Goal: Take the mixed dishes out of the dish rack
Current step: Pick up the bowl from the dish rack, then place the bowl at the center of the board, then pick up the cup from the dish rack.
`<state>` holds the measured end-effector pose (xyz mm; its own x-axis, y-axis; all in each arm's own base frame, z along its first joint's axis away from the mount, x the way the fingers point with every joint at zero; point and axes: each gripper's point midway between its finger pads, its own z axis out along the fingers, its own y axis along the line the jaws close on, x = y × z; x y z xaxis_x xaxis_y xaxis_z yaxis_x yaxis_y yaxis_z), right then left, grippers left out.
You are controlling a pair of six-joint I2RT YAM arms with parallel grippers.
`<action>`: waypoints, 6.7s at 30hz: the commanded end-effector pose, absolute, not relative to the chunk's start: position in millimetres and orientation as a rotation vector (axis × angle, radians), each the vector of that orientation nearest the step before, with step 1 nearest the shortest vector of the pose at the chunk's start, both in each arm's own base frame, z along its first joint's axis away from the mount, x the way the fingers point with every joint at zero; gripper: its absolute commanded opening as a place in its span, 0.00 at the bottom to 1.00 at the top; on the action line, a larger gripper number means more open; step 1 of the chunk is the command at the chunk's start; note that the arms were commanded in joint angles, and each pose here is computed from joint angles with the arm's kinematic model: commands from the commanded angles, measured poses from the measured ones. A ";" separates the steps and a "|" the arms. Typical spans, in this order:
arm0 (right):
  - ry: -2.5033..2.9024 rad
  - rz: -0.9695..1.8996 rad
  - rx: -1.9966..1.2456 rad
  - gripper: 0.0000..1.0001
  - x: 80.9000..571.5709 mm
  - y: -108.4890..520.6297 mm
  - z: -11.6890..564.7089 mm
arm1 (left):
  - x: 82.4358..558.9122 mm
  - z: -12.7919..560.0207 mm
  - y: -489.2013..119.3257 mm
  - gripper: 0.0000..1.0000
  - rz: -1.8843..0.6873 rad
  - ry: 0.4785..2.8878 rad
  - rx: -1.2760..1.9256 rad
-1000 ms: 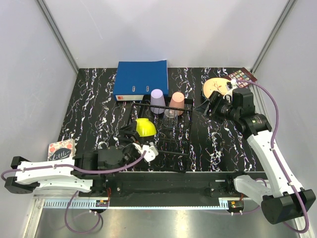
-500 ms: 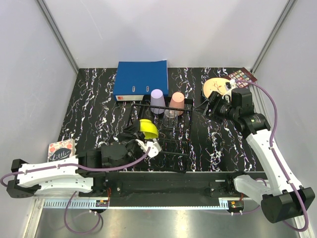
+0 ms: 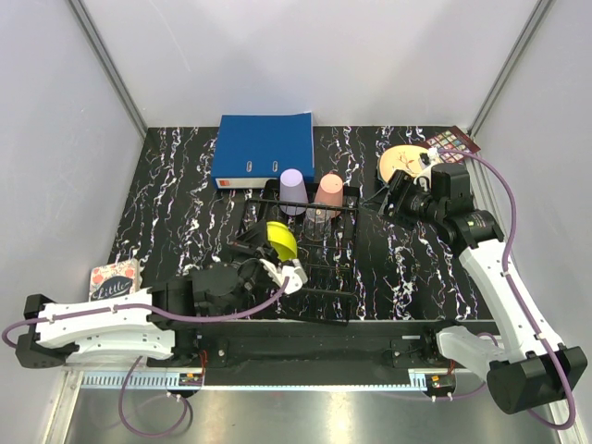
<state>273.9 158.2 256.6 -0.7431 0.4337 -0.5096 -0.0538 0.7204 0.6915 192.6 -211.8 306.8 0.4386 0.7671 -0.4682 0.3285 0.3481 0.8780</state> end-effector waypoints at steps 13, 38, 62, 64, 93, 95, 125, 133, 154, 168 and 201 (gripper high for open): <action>2.067 0.928 0.213 0.73 302.6 162.1 330.9 | 216.9 457.0 -189.1 0.00 0.304 1.062 0.554; 1.832 0.937 0.135 0.74 274.3 151.1 447.7 | 297.2 529.4 -300.5 0.00 -0.828 1.651 -0.021; 1.739 0.921 0.119 0.74 252.3 142.3 484.3 | 318.6 444.0 -360.4 0.00 -0.937 1.965 -0.080; 1.759 0.927 0.117 0.74 257.3 145.6 479.4 | 317.9 439.7 -360.5 0.00 -0.933 1.977 -0.085; 2.035 0.668 0.175 0.00 319.9 139.9 414.1 | 290.5 458.8 -356.6 0.21 -0.879 1.903 0.042; 1.995 0.588 0.221 0.00 327.8 126.6 431.8 | 286.8 477.0 -335.6 0.63 -0.855 1.846 0.010; 2.124 0.108 1.268 0.00 408.3 -135.6 211.0 | 203.4 450.1 -177.2 0.99 -0.754 1.693 -0.003; 2.180 0.151 1.307 0.00 378.0 -125.8 156.8 | 200.8 428.4 -194.1 0.99 -0.807 1.745 0.031; 2.370 0.159 1.386 0.00 380.2 -121.2 50.5 | 203.5 406.4 -192.7 0.99 -0.796 1.803 -0.040; 2.352 0.130 1.428 0.30 373.2 -122.2 58.9 | 205.5 399.7 -192.1 0.99 -0.779 1.816 -0.049; 2.245 0.467 0.158 0.80 380.5 151.9 331.9 | 209.5 396.9 -167.1 0.99 -0.628 1.789 -0.022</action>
